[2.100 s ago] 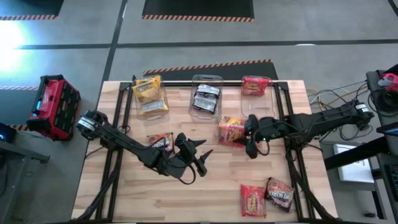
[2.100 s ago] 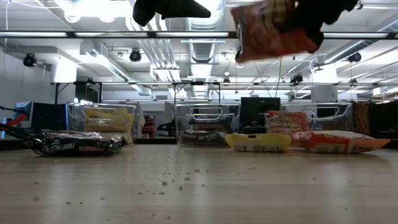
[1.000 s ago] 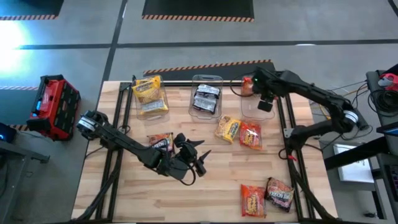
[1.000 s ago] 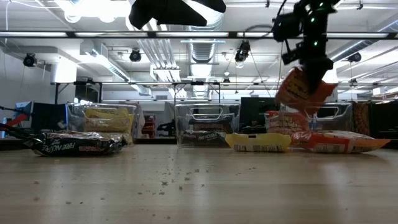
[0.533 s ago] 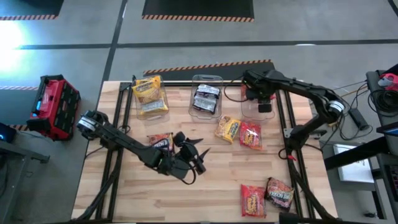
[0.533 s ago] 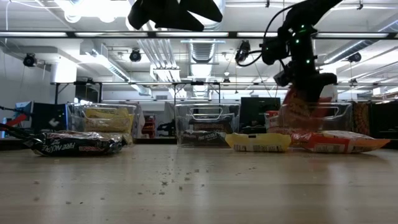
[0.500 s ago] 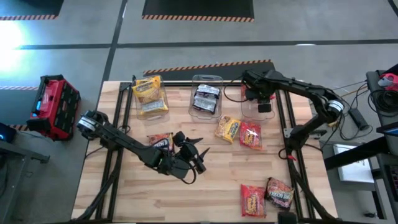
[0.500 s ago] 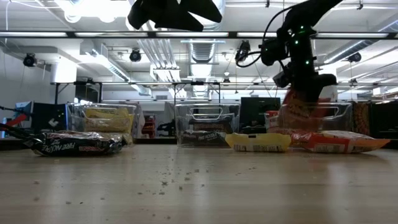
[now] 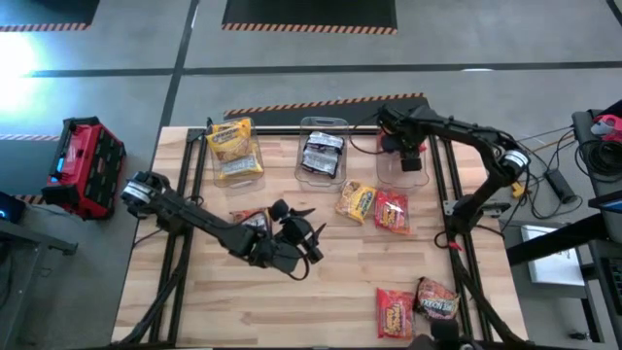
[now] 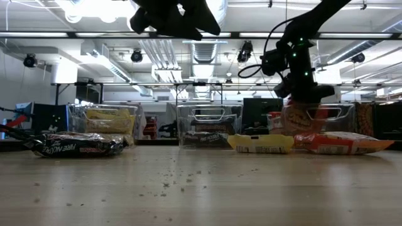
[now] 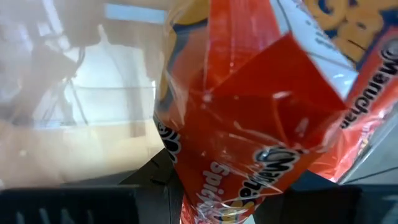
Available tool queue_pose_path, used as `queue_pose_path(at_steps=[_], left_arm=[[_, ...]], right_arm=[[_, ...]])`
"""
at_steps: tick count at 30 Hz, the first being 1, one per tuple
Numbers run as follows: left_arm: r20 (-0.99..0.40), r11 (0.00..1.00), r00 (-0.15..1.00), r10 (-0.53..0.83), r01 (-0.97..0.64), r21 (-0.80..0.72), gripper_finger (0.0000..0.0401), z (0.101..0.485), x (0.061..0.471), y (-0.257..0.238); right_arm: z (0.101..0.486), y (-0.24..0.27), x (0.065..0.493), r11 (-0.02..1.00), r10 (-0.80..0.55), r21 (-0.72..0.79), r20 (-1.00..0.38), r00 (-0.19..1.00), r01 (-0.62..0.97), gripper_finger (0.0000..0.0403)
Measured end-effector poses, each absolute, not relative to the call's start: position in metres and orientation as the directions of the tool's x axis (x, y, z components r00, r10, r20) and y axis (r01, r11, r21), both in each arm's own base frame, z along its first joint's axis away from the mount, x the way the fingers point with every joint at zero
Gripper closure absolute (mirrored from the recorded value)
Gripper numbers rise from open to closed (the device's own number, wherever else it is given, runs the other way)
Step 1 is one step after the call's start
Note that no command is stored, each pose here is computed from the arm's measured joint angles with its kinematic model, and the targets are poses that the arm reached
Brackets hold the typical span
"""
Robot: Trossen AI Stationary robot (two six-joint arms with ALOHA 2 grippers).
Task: Sort Maruchan noodles
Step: Put the orange noodle pack into the right transparent bin
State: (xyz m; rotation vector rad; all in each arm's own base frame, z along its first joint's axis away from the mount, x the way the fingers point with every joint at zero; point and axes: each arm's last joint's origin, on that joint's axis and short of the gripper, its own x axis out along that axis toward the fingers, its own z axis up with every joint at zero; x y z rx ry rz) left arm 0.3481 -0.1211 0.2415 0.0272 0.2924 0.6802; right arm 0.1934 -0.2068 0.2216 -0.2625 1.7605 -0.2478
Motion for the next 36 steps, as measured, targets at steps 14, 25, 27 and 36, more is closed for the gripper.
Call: queue_pose_path(at_steps=[14, 25, 27, 36], left_arm=[[-0.258, 0.759, 0.718, 0.646, -0.640, 0.120, 0.0188, 0.242, 0.352, -0.110], [-0.262, 0.760, 0.717, 0.646, -0.638, 0.126, 0.0188, 0.241, 0.352, -0.110], [-0.264, 0.759, 0.716, 0.646, -0.638, 0.130, 0.0188, 0.240, 0.351, -0.109], [-0.267, 0.758, 0.712, 0.649, -0.638, 0.140, 0.0188, 0.239, 0.351, -0.109]], right_arm=[[0.222, -0.215, 0.191, 0.938, -0.340, -0.346, -0.925, -0.172, 0.003, 0.0282], [0.222, -0.215, 0.192, 0.950, -0.309, -0.300, -0.940, -0.142, -0.084, 0.0282], [0.221, -0.214, 0.192, 0.955, -0.291, -0.281, -0.949, -0.123, -0.090, 0.0282], [0.221, -0.211, 0.190, 0.967, -0.244, -0.229, -0.961, -0.131, -0.114, 0.0282]])
